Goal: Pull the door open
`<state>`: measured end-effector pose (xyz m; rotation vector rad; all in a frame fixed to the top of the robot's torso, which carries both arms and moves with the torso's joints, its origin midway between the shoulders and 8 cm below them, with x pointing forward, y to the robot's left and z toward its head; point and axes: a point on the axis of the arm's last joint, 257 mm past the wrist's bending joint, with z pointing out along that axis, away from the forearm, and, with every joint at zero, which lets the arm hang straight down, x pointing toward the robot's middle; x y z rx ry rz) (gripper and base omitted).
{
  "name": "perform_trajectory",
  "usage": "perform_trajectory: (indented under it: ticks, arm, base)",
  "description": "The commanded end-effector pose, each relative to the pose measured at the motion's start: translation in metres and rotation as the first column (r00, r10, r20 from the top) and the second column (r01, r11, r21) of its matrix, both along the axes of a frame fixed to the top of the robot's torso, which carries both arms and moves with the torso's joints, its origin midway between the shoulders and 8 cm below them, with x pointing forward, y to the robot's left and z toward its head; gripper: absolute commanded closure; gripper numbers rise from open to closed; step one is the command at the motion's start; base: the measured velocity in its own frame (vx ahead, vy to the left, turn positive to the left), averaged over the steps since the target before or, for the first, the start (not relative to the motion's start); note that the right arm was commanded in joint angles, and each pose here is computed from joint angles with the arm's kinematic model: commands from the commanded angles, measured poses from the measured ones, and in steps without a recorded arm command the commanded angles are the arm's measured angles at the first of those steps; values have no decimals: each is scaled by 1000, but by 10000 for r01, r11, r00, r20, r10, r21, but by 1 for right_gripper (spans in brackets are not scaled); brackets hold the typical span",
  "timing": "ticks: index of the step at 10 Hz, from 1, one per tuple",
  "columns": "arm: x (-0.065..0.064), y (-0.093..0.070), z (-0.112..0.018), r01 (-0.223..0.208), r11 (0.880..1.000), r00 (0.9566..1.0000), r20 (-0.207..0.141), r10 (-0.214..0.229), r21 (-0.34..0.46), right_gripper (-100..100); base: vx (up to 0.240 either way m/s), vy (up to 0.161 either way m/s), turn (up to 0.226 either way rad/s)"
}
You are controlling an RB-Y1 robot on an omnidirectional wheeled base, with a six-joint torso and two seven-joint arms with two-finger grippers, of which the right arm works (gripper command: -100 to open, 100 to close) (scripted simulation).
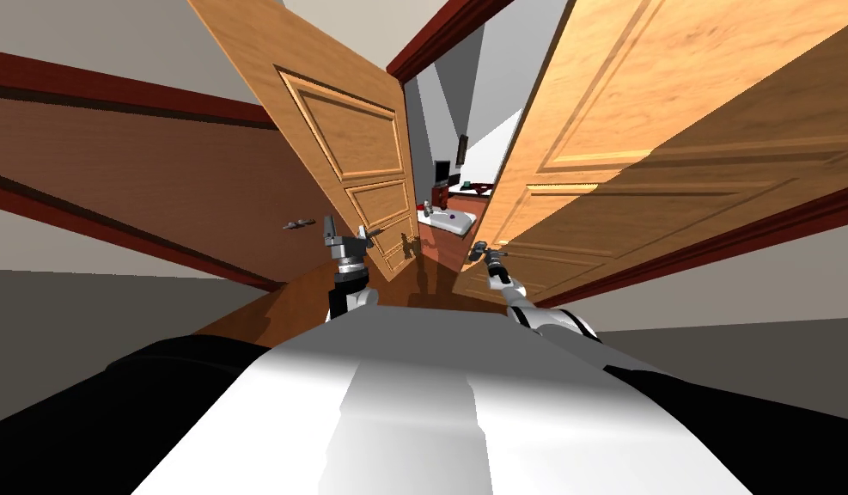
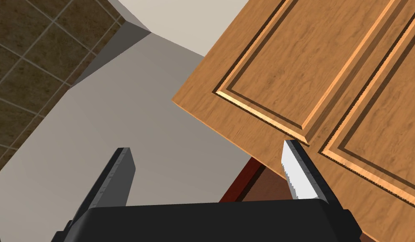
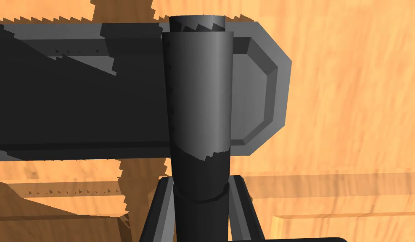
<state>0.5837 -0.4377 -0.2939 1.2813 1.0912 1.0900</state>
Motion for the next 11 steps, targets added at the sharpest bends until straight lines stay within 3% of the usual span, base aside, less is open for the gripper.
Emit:
perform_trajectory:
  ticks: [1,6,11]
  arm:
    - [0,0,0,0,10000,10000,0,0,0,100]
    - [2,16,0,-535,9986,9986,-7,535,3,100]
    - [4,32,1,-1148,9934,9934,10,1148,-1,100]
  base:
    - [-111,-32,40]
    - [-200,-61,88]
    - [-196,-84,95]
